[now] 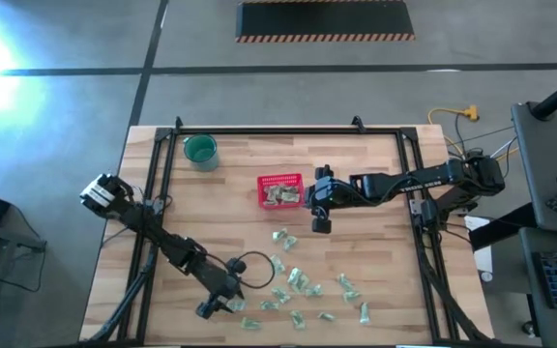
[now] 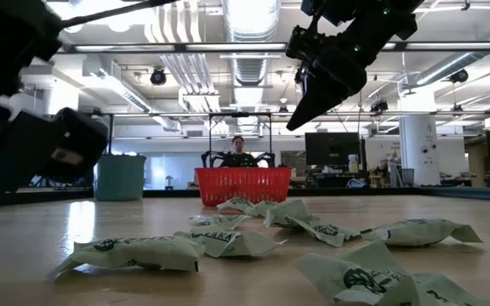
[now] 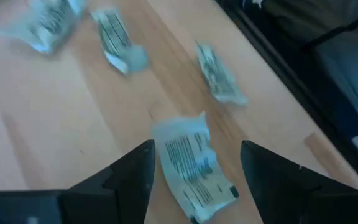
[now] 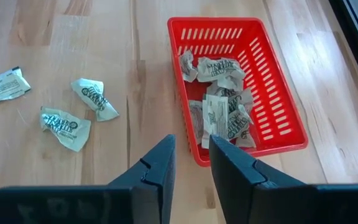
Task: Pick and place items into bin
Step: Put the stevia packet into the red bin
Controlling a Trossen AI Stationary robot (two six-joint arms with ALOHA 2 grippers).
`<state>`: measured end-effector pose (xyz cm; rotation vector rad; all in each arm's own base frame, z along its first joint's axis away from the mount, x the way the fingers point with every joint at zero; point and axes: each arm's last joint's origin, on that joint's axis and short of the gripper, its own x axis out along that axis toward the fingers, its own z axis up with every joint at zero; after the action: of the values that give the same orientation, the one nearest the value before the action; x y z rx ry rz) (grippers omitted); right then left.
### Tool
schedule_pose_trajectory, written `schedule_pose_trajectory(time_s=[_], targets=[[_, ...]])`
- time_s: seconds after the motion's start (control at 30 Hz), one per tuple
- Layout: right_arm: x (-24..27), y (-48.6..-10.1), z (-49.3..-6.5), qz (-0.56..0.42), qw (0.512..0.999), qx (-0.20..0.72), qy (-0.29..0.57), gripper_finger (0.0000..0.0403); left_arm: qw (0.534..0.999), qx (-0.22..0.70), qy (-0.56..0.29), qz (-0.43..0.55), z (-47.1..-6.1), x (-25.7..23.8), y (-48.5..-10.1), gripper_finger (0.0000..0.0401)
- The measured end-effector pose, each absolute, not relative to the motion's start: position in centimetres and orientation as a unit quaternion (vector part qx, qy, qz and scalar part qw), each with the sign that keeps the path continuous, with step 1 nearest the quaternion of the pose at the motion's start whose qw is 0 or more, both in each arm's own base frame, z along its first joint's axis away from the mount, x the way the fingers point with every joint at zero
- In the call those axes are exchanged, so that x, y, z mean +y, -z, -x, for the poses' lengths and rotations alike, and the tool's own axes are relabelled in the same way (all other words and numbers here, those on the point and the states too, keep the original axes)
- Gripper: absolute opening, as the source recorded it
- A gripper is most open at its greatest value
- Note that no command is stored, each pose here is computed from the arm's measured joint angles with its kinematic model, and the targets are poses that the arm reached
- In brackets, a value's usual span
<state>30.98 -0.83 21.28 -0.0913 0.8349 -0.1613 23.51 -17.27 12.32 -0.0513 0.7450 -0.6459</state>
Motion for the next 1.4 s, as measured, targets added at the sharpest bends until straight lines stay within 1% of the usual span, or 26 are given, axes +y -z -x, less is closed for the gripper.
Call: schedule_pose_trajectory(time_s=[0.17, 0.37, 0.47, 0.57, 0.7, 0.9, 1.1, 1.3, 1.4], targets=[[-0.8, -21.2, -31.0, 0.041, 0.91, 0.405, 0.079, 0.0081, 0.878, 0.365, 0.31, 0.021, -24.2, -17.8, -11.5, 0.0224], [-0.8, -21.2, -31.0, 0.038, 0.91, 0.406, 0.072, 0.0075, 0.875, 0.368, 0.314, 0.021, -24.9, -18.2, -11.5, 0.0224], [-0.8, -21.2, -31.0, 0.039, 0.91, 0.406, 0.072, 0.0076, 0.875, 0.368, 0.313, 0.019, -24.9, -18.1, -11.5, 0.0217], [-0.8, -21.2, -31.0, 0.039, 0.91, 0.406, 0.071, 0.008, 0.875, 0.368, 0.315, 0.011, -24.8, -18.0, -11.5, 0.0192], [-0.8, -21.2, -31.0, 0.038, 0.91, 0.406, 0.072, 0.0082, 0.874, 0.372, 0.314, 0.005, -24.7, -17.9, -11.4, 0.0143], [-0.8, -21.2, -31.0, 0.038, 0.91, 0.406, 0.071, 0.0073, 0.871, 0.37, 0.322, -0.014, -24.6, -17.8, -11.5, 0.0069], [-0.8, -21.2, -31.0, 0.039, 0.91, 0.406, 0.07, 0.0076, 0.869, 0.358, 0.337, -0.049, -24.5, -17.8, -11.5, 0.0009], [-0.8, -21.2, -31.0, 0.04, 0.91, 0.406, 0.07, 0.0082, 0.875, 0.35, 0.323, -0.085, -24.6, -17.5, -11.7, 0.0001], [-0.8, -21.2, -31.0, 0.04, 0.91, 0.406, 0.07, 0.0081, 0.887, 0.355, 0.278, -0.101, -24.7, -16.7, -12.1, 0.0001]])
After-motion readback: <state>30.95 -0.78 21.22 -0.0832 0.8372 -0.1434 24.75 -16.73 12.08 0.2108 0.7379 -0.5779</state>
